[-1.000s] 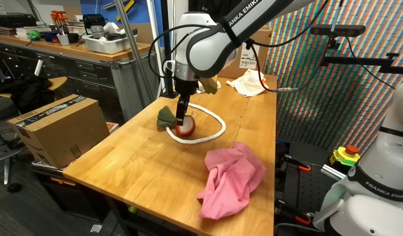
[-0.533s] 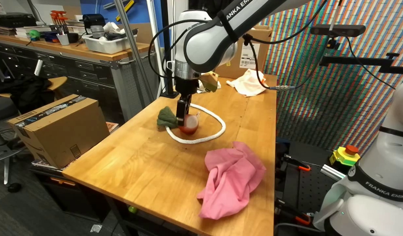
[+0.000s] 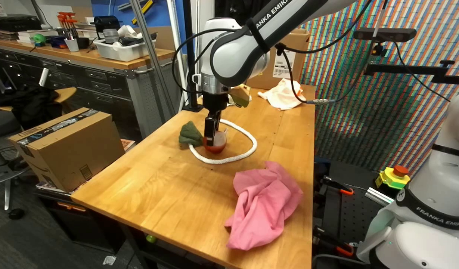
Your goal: Move the peach shirt and the white towel to the right then move the pink shirt to the left and move the turnip plushie towards you
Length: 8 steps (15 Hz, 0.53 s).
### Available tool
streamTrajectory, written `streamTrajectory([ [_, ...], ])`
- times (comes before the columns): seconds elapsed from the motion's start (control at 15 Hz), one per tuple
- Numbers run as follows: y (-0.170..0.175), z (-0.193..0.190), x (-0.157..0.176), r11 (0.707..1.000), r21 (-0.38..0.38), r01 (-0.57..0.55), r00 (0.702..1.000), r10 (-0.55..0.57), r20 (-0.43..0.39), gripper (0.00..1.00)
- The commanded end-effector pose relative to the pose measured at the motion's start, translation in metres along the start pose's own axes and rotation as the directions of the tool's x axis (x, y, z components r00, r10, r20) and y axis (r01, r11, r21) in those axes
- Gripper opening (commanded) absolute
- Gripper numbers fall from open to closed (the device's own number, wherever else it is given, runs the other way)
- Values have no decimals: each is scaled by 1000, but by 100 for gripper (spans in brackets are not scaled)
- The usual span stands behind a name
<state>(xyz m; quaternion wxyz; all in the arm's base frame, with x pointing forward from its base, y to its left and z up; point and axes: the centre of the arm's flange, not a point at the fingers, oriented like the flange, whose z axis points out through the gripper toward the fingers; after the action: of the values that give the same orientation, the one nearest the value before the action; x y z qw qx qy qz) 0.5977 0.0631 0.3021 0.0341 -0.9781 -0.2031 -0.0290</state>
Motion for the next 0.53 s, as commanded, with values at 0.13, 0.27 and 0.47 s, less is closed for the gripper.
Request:
streamTrajectory([
  [0.13,4,4,3,1000,19,-6,999,6,33,81],
  [0.27,4,2,2,1000,11,-9,1000,9,24,66],
  [0.47,4,1,2,1000,7,-9,1000,9,23,42],
])
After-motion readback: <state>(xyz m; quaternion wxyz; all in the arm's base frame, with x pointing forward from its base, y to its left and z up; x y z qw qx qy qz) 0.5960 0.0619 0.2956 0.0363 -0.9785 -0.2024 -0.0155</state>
